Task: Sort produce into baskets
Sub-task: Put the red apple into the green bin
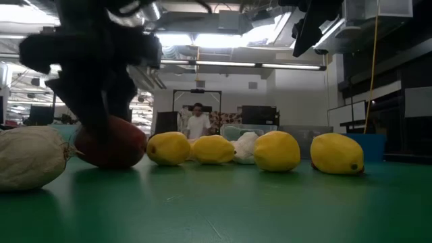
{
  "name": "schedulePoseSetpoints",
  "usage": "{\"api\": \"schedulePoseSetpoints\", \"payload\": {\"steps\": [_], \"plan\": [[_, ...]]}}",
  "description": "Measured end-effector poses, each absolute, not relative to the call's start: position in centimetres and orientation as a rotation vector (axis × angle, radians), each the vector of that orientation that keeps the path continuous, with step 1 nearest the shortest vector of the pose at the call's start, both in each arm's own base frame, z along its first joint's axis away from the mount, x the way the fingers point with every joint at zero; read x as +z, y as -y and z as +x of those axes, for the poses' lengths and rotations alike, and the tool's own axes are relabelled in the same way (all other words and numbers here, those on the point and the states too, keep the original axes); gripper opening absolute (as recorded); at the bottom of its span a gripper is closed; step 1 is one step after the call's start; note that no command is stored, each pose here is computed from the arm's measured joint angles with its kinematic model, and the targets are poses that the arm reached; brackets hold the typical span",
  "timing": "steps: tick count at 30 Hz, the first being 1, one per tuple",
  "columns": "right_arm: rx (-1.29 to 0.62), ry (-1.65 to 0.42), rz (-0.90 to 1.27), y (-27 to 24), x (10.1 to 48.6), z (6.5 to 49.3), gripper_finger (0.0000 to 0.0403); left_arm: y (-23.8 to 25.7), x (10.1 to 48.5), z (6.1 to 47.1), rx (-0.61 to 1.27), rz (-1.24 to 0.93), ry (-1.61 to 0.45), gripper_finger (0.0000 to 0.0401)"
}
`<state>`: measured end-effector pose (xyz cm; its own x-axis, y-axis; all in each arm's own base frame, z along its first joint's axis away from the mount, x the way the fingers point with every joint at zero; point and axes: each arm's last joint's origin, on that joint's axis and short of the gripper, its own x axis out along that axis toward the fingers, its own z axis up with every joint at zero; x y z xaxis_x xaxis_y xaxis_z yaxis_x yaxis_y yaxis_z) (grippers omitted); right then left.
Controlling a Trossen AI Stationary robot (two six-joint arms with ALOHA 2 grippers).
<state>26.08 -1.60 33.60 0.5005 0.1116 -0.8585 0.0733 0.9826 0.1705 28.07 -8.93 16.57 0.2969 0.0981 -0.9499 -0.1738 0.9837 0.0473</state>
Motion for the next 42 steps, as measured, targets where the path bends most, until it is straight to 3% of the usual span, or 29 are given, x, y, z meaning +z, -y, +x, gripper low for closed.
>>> {"api": "schedulePoseSetpoints", "payload": {"steps": [15,24,34,42], "plan": [[0.024,-1.049,0.193,1.6,33.6,26.1,0.0278,8.0,16.4,27.9,0.213,-0.122,-1.234,0.0272],[0.023,-1.052,0.193,1.6,33.6,26.1,0.0278,6.0,21.8,25.6,0.365,-0.168,-1.053,0.0273],[0.023,-1.053,0.193,1.6,33.6,26.0,0.0278,0.6,27.5,18.8,0.83,-0.196,-0.866,0.0275],[0.023,-1.05,0.191,1.6,33.5,26.1,0.0278,-3.1,29.2,14.5,1.164,-0.361,-0.713,0.0275]]}}
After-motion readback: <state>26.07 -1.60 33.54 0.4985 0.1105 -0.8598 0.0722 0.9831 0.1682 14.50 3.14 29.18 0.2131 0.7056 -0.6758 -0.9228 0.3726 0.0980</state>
